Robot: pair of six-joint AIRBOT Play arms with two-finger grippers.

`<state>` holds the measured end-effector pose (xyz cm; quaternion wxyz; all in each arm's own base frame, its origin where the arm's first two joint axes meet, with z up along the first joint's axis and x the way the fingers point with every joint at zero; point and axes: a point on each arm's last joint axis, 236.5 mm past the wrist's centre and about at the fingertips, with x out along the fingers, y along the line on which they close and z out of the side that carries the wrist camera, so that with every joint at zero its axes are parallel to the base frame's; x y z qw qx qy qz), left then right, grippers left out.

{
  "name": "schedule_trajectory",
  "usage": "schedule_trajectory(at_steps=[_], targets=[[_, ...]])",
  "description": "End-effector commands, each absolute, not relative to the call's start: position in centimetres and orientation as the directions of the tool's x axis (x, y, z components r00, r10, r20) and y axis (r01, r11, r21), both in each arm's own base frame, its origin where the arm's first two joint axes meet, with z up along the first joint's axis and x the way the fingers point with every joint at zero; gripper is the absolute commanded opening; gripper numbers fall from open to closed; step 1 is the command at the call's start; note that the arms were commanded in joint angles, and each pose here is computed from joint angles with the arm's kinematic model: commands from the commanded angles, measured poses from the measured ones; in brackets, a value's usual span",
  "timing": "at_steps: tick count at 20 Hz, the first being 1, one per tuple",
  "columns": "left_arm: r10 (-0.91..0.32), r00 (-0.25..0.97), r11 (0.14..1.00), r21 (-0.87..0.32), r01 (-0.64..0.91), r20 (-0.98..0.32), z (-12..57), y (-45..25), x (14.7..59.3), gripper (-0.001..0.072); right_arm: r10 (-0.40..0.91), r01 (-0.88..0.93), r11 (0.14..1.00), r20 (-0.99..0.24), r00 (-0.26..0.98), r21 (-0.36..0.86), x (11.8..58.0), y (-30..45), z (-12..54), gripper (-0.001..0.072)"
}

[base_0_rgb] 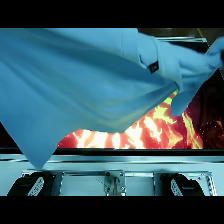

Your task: Fold the shirts.

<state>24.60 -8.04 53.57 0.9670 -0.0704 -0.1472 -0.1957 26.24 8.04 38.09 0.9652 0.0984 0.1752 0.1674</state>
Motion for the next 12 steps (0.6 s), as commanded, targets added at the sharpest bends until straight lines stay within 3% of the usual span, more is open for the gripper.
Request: schedule_trajectory(at_steps=[1, 4, 8, 12], targets=[[-0.315, 0.92, 0.926, -0.135, 0.352, 0.233, 51.3, -6.6, 29.3, 0.0036, 0.296, -0.165, 0.954, -0.709, 0.64, 0.249, 23.1, 6.4, 28.2, 0.0061], [-0.318, 0.943, 0.906, -0.262, 0.333, 0.1, 46.5, -5.9, 36.6, 0.0036, 0.266, -0.086, 0.964, -0.891, 0.368, 0.253, 21.7, 5.3, 21.5, 0.0061], [-0.385, 0.923, 0.818, -0.471, 0.33, -0.021, 38.7, -7.5, 46.7, 0.0037, 0.273, -0.022, 0.959, -0.898, 0.344, 0.283, 27.6, 4.9, 15.4, 0.0062], [-0.502, 0.836, 0.787, -0.518, 0.335, -0.222, 26.3, -14.8, 53.7, 0.0037, 0.274, 0.051, 0.952, -0.915, 0.295, 0.302, 33.5, 4.4, 8.9, 0.0062]])
